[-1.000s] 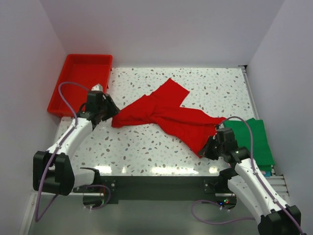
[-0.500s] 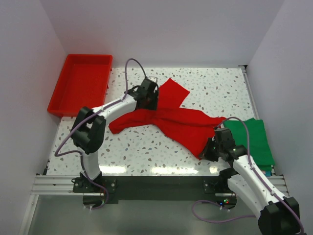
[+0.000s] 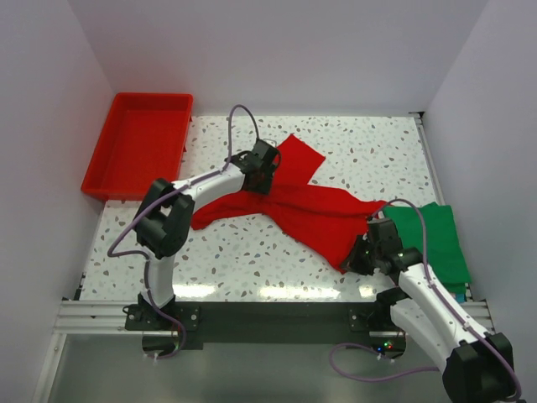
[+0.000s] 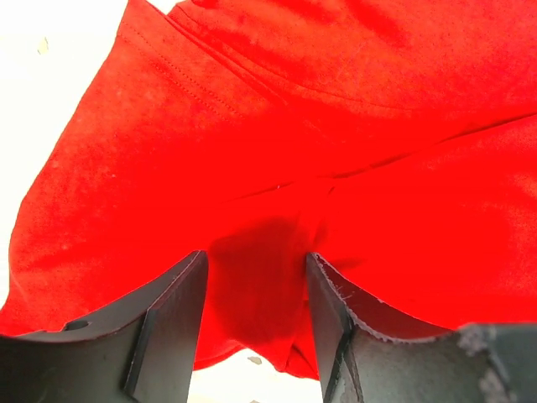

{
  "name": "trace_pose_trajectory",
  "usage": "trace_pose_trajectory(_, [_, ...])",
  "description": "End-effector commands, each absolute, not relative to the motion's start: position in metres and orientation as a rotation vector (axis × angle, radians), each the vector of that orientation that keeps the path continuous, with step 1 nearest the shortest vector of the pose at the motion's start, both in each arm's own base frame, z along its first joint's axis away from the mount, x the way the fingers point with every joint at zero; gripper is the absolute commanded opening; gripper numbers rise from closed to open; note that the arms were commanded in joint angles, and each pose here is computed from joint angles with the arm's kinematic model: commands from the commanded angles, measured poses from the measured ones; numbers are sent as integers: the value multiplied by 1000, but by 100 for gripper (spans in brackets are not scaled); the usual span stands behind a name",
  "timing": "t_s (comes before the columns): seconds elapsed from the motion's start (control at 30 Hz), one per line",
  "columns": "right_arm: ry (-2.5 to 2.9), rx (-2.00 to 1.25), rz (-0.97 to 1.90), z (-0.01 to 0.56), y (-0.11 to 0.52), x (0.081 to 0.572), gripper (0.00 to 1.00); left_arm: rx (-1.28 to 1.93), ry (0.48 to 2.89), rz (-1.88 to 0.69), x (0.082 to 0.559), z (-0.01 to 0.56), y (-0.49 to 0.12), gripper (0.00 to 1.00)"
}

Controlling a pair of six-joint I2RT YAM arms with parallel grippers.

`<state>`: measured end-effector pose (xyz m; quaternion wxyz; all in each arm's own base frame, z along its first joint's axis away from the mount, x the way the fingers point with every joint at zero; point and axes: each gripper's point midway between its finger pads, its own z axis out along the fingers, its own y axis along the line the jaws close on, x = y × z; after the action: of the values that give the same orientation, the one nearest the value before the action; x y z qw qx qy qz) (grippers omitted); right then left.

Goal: Fold and stack the t-shirts
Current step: Flatten the tshirt out

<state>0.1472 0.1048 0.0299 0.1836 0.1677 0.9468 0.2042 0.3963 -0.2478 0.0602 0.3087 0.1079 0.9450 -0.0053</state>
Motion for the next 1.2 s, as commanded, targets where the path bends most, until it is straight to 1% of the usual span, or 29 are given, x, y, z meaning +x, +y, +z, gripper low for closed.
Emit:
trace_pose_trajectory(0.0, [2601,447,598,46,109,165,0,320,2449,19,403,73,-252,54])
trace_pose_trajectory(0.17, [2598,448,591,48,109,168,0,347,2461,1,399,71,-256,50])
trace_pose_trajectory(0.47, [2596,455,591,47,109,168,0,369,2485,4,390,63,-260,49])
trace_pose_trajectory(0.57, [2590,458,591,48,108,168,0,361,2487,14,390,61,-258,46])
trace_pose_trajectory(0.7, [2583,465,588,50,108,169,0,353,2484,28,391,60,-256,38])
trace_pose_trajectory(0.73, [2579,466,587,51,108,170,0,348,2480,30,391,62,-256,34])
trace_pose_trajectory(0.8, [2574,466,586,53,108,171,0,344,2480,40,392,61,-254,30])
trace_pose_trajectory(0.83, [2570,468,586,55,108,172,0,341,2476,42,392,63,-254,25])
trace_pose_trajectory(0.93, [2563,466,584,59,108,174,0,341,2473,56,392,63,-251,18])
trace_pose_trajectory(1.0, [2559,469,579,61,107,175,0,350,2475,61,390,62,-251,17])
trace_pose_trajectory(1.07, [2555,468,578,62,107,176,0,359,2474,45,389,63,-252,29])
trace_pose_trajectory(1.1, [2554,470,580,62,107,176,0,361,2477,43,388,61,-251,37])
trace_pose_trajectory(1.17, [2556,469,576,61,107,176,0,362,2472,31,388,63,-252,42])
